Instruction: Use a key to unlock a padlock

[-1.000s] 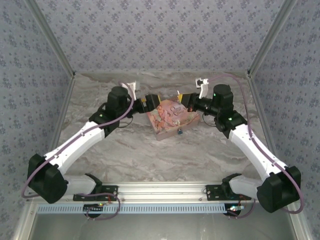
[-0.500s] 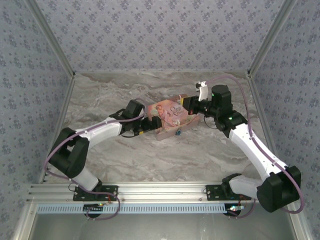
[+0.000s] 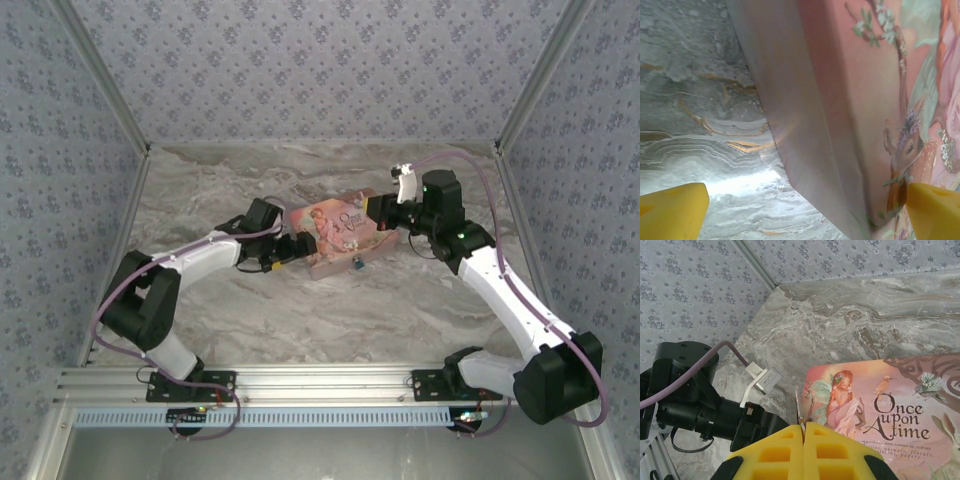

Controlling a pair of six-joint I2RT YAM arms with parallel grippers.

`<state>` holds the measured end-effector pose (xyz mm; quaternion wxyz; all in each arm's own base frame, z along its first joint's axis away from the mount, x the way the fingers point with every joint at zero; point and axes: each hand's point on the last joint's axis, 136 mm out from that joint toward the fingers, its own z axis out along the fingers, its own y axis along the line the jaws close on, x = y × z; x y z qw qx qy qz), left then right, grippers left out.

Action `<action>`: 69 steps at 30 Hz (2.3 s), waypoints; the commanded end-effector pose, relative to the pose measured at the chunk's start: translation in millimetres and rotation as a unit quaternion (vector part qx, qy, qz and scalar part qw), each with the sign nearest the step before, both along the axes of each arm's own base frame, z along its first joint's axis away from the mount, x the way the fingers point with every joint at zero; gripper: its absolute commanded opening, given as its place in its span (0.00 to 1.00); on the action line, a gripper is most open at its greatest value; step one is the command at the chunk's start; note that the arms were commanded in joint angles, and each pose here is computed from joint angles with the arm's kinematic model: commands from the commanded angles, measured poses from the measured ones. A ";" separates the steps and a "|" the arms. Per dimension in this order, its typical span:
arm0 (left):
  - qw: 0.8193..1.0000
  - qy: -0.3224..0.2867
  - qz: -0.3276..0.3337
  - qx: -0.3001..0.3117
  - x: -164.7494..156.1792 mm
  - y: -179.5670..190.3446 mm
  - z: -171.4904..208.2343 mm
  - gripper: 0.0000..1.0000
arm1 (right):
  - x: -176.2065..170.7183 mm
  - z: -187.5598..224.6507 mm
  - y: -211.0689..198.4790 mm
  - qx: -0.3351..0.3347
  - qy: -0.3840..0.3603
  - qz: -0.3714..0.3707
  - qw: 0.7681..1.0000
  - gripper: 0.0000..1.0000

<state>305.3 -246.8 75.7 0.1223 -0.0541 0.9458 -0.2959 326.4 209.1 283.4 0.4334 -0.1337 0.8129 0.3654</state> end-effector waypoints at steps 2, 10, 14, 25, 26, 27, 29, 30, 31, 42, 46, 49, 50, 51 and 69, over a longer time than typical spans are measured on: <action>0.996 0.038 0.022 0.073 -9.8 44.2 -29.6 0.99 | 1.1 11.1 -1.5 -0.010 -0.014 -0.003 1.000 0.00; 0.994 0.042 0.055 0.090 7.9 83.4 -42.3 0.99 | -0.7 6.5 -0.5 -0.015 -0.008 0.001 1.000 0.00; 0.992 0.035 0.070 0.095 26.0 100.5 -44.1 0.99 | -2.0 -2.4 3.7 -0.018 0.003 0.009 1.000 0.00; 0.992 -0.031 0.078 0.090 101.8 127.4 -16.5 0.99 | 1.1 -58.2 26.9 -0.031 0.065 0.036 0.997 0.00; 0.992 -0.038 0.076 0.088 106.5 126.9 -12.7 0.99 | 1.8 -61.6 28.1 -0.032 0.070 0.036 0.996 0.00; 0.992 -0.047 0.077 0.087 110.4 127.6 -8.3 0.99 | 2.3 -65.6 29.6 -0.032 0.075 0.038 0.996 0.00; 0.992 -0.072 0.073 0.077 115.1 124.5 4.2 0.99 | 4.9 -69.2 32.3 -0.027 0.080 0.040 0.996 0.00; 0.991 -0.090 0.072 0.070 116.1 123.2 12.7 1.00 | 6.0 -69.7 34.6 -0.022 0.080 0.042 0.996 0.00; 0.989 -0.112 0.071 0.062 116.3 122.3 22.1 1.00 | 7.6 -70.4 36.3 -0.017 0.081 0.044 0.996 0.00; 0.957 -0.290 -0.026 -0.002 52.2 87.0 71.4 1.00 | 28.4 -103.1 62.8 0.021 0.130 0.069 0.989 0.00; 0.942 -0.326 -0.080 0.006 18.9 64.7 63.3 1.00 | 37.4 -121.9 65.9 0.011 0.152 0.064 0.986 0.00; 0.952 -0.294 -0.089 -0.003 8.0 59.6 49.4 0.99 | 41.3 -135.4 66.6 0.003 0.170 0.061 0.984 0.00; 0.952 -0.290 -0.093 -0.012 6.0 56.4 45.3 0.99 | 41.9 -139.0 66.6 0.001 0.174 0.060 0.983 0.00; 0.952 -0.289 -0.100 -0.022 3.9 52.4 42.4 0.99 | 42.1 -142.9 66.7 -0.001 0.179 0.059 0.982 0.00; 0.942 -0.306 -0.137 -0.013 31.3 21.0 -9.6 0.88 | 40.1 -181.9 54.9 -0.051 0.222 0.038 0.973 0.00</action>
